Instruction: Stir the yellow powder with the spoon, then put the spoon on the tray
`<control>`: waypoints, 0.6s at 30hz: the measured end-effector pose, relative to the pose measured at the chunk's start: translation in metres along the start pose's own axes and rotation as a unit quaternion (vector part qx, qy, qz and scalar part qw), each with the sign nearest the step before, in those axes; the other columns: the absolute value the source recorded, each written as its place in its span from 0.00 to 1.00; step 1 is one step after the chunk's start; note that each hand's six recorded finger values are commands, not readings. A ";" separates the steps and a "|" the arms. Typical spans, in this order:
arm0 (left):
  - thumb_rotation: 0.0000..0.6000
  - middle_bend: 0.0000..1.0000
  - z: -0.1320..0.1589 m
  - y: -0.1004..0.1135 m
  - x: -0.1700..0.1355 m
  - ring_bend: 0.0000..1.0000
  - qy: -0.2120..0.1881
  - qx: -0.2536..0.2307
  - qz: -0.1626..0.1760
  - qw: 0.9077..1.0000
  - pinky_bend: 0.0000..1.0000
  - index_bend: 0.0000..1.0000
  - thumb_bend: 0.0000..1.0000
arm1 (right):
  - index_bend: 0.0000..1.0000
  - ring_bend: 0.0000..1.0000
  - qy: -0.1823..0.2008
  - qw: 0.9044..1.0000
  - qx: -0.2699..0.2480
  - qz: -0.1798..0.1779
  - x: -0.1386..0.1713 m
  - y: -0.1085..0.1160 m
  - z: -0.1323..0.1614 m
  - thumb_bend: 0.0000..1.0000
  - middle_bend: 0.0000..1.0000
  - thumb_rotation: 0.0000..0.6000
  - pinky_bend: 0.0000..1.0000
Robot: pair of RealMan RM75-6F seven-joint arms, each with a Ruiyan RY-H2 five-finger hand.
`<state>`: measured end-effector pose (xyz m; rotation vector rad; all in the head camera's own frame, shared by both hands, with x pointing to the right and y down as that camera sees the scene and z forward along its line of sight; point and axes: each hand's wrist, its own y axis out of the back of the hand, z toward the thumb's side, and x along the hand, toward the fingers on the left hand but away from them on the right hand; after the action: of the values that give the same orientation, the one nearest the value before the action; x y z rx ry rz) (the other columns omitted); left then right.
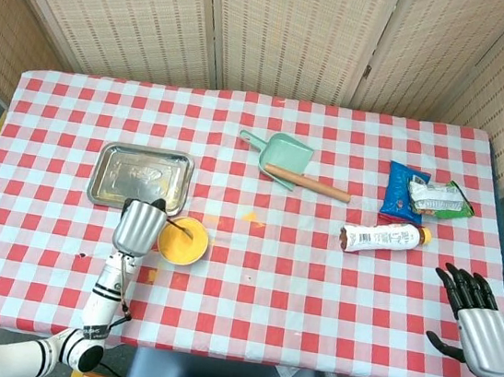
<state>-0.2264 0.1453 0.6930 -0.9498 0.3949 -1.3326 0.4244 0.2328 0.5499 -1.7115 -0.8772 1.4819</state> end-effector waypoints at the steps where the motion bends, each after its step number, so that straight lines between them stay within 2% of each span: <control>1: 1.00 1.00 0.000 -0.001 -0.001 1.00 -0.001 0.000 -0.002 1.000 1.00 0.85 0.86 | 0.00 0.00 0.001 1.000 0.000 0.000 0.000 0.000 0.000 0.09 0.00 1.00 0.00; 8: 1.00 1.00 0.001 -0.004 -0.011 1.00 -0.013 -0.001 -0.006 1.000 1.00 0.85 0.86 | 0.00 0.00 0.008 1.000 0.002 -0.002 0.002 -0.001 0.005 0.09 0.00 1.00 0.00; 18: 1.00 1.00 -0.011 0.003 -0.033 1.00 -0.020 -0.016 -0.004 1.000 1.00 0.86 0.87 | 0.00 0.00 0.018 1.000 0.006 0.004 0.004 -0.004 0.011 0.09 0.00 1.00 0.00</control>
<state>-0.2406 0.1721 0.6751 -1.0034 0.3828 -1.3171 0.4139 0.2394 0.5501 -1.7294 -0.8435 1.4537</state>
